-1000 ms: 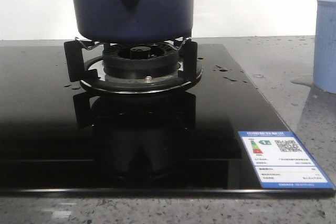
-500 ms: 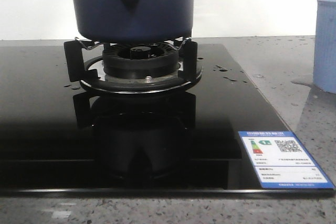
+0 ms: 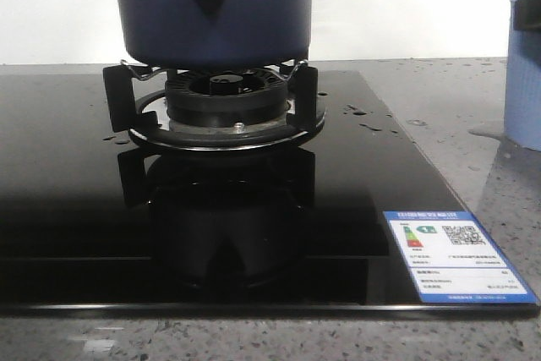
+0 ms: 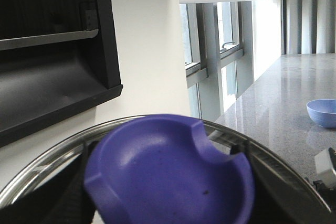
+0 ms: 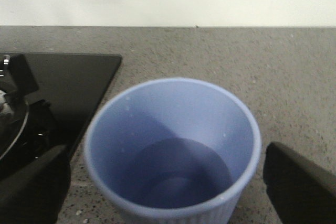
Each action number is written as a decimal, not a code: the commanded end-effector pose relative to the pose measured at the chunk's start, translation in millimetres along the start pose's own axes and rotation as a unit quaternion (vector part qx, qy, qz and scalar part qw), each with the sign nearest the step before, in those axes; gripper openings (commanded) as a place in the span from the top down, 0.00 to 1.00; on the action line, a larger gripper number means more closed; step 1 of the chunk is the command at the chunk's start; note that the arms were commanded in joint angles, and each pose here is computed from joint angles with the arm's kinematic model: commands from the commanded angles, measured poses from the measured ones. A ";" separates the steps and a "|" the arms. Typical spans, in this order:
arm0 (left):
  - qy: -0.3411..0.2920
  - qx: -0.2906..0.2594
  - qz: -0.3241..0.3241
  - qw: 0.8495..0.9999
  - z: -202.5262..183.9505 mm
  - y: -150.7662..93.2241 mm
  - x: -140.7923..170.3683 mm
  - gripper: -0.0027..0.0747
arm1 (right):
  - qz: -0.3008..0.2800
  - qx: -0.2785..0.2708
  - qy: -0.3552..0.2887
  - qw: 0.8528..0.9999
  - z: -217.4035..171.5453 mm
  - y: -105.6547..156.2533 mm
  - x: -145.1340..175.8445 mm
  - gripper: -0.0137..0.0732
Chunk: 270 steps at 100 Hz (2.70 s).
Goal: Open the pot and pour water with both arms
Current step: 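Lift the cup with the right gripper and carry it over the pot, then tilt the cup with the right gripper to pour water into the pot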
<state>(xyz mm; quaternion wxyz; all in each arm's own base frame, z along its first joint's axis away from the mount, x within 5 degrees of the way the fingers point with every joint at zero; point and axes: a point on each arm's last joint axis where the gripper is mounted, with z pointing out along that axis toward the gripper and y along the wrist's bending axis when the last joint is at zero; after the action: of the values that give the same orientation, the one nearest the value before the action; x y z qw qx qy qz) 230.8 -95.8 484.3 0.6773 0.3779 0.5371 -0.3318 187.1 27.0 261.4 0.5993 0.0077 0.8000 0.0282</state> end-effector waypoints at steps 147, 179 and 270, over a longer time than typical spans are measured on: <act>-0.062 0.012 -0.005 0.998 -6.3 -11.3 -28.4 0.59 | -0.049 -0.063 -0.154 0.985 -29.8 14.9 -88.0 0.65; -0.070 0.012 -0.011 0.997 -6.5 -11.2 -29.8 0.59 | -0.080 -0.143 -0.098 0.982 -20.9 41.2 -161.3 0.65; -0.077 -0.002 -0.017 0.997 -6.7 -8.6 -31.2 0.59 | -0.408 -0.224 -0.077 0.881 52.4 133.4 -214.5 0.65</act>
<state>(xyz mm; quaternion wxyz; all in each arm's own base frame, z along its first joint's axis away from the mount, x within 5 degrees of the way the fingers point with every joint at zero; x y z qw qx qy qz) 230.2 -95.7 486.7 0.6813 0.3685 0.5310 -0.3438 299.1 153.9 431.6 0.5418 -0.4475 0.7114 0.0080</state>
